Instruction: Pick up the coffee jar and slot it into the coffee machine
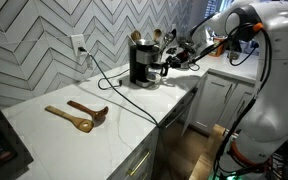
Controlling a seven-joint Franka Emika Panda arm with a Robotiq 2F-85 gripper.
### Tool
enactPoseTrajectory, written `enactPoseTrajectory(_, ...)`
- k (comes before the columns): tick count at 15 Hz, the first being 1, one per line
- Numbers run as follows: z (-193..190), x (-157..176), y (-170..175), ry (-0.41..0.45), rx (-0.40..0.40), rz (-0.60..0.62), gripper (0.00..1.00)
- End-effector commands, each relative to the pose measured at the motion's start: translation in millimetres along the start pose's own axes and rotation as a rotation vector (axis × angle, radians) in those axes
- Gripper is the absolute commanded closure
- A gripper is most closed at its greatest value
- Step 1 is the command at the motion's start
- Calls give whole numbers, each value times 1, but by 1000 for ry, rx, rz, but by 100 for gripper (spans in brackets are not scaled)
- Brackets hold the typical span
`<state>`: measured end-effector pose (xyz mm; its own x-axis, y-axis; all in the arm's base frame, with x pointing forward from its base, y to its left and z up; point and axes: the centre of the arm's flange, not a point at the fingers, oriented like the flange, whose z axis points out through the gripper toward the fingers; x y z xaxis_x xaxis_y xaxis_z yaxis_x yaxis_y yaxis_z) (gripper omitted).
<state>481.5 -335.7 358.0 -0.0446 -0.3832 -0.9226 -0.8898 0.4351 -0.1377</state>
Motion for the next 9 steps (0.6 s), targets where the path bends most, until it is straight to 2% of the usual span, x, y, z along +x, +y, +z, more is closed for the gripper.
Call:
enactPoseTrajectory(1, 10, 3, -12, -10, 35, 11, 93)
enactPoseTrajectory(9, 19, 3, -20, -4, 51, 23, 93)
